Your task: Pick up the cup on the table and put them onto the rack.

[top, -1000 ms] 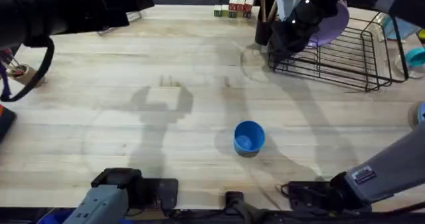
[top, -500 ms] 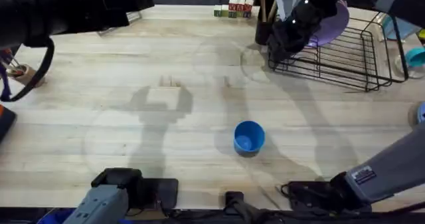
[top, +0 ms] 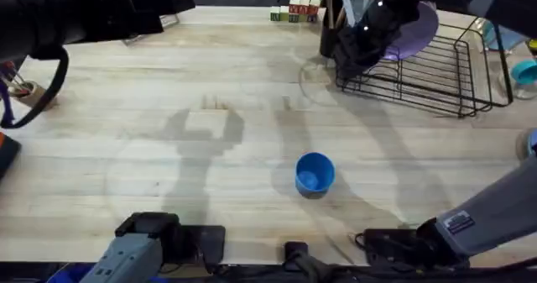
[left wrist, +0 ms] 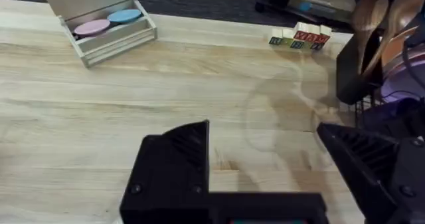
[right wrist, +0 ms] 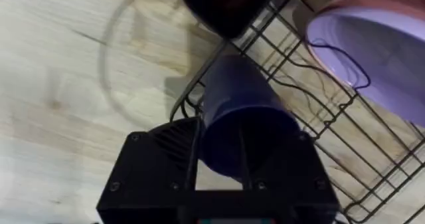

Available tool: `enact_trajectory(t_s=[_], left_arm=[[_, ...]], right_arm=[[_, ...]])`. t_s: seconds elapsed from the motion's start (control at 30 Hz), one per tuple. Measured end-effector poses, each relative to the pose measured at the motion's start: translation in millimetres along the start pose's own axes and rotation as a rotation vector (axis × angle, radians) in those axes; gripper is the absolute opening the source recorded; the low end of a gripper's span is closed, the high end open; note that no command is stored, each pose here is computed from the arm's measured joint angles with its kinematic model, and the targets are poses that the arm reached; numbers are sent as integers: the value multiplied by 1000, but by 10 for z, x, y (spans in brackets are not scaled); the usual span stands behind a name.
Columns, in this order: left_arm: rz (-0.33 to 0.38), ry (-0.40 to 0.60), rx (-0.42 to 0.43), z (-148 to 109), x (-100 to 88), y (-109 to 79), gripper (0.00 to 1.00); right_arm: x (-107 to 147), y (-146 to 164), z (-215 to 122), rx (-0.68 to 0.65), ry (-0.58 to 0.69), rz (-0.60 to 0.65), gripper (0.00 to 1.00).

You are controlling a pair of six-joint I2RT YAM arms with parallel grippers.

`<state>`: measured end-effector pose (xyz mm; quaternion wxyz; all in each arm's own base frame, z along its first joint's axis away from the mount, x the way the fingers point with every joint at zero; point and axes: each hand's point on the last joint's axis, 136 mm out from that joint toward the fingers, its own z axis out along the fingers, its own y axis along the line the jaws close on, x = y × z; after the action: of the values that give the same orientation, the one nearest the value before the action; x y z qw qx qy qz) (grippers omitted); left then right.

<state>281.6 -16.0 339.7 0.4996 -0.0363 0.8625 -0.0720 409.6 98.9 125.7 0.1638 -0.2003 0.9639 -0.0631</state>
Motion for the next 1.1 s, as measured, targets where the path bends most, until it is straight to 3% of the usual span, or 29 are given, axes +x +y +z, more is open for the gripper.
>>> enact_trajectory(t_s=[0.1, 0.87, 1.1], left_arm=[[0, 0, 0, 0, 1, 0, 995], [0, 0, 0, 0, 0, -1, 993], [0, 0, 0, 0, 1, 0, 993]], right_arm=[[9, 126, -27, -11, 8, -30, 349], [56, 227, -209, -45, 49, -57, 348], [23, 371, -311, -56, 43, -100, 392]])
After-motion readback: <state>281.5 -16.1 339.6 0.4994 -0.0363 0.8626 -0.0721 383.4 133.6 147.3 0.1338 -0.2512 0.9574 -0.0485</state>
